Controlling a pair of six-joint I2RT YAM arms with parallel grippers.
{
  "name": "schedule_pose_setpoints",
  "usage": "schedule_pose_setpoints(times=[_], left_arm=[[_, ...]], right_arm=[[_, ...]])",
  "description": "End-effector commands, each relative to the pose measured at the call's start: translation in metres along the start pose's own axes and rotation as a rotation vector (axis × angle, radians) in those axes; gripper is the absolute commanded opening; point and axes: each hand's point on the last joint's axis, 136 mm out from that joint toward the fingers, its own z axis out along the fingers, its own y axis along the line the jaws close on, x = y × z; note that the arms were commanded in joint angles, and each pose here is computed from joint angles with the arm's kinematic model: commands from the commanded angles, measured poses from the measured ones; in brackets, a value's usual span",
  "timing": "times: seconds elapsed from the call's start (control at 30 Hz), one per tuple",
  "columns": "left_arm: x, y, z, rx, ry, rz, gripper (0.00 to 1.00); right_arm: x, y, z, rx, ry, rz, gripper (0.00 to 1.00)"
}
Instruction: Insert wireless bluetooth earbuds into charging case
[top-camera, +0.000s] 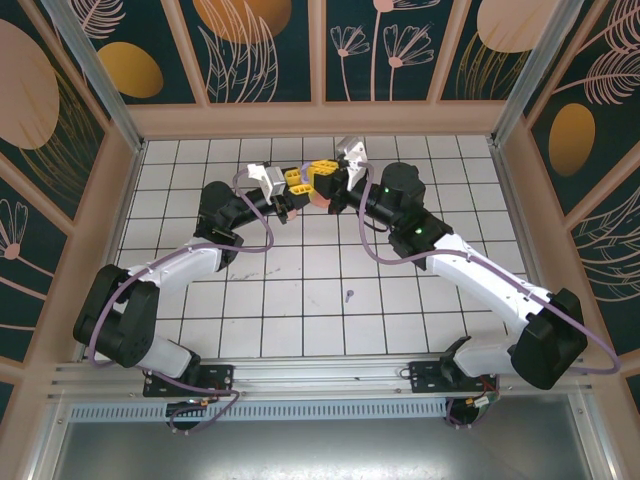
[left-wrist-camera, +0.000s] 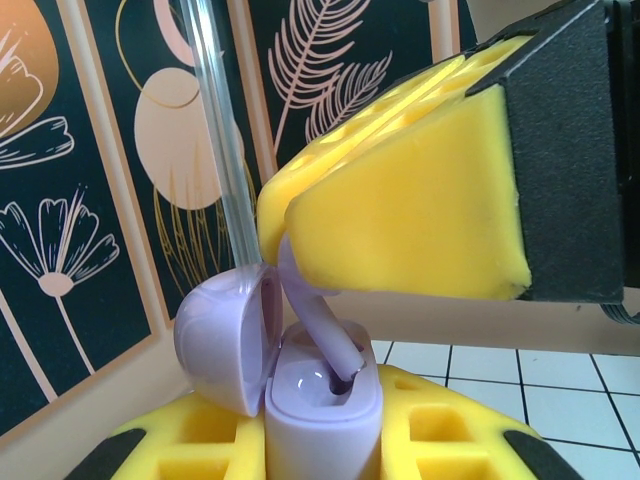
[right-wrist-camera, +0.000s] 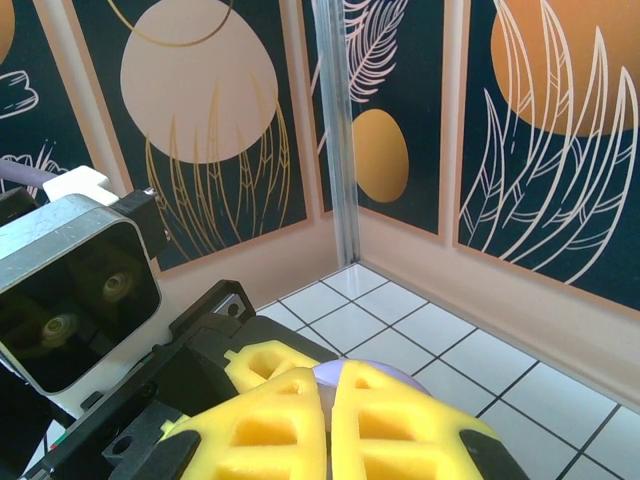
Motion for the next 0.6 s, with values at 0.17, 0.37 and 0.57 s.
schedule_pose_setpoints(times=[0.17, 0.37, 0.57], left_arm=[[-0.069, -0.003, -0.005, -0.011, -0.168, 0.121, 0.00], [-0.077, -0.001, -0.008, -0.034, -0.192, 0.119, 0.00], [-0.082, 0.004, -0.010, -0.072, -0.213, 0.113, 0.00]], right_arm=[[0.055, -0.005, 0.002, 0.043, 0.161, 0.001, 0.00], [0.067, -0.002, 0.002, 0.042, 0.188, 0.001, 0.00], [0.073, -0.004, -0.003, 0.066, 0.193, 0.008, 0.00]])
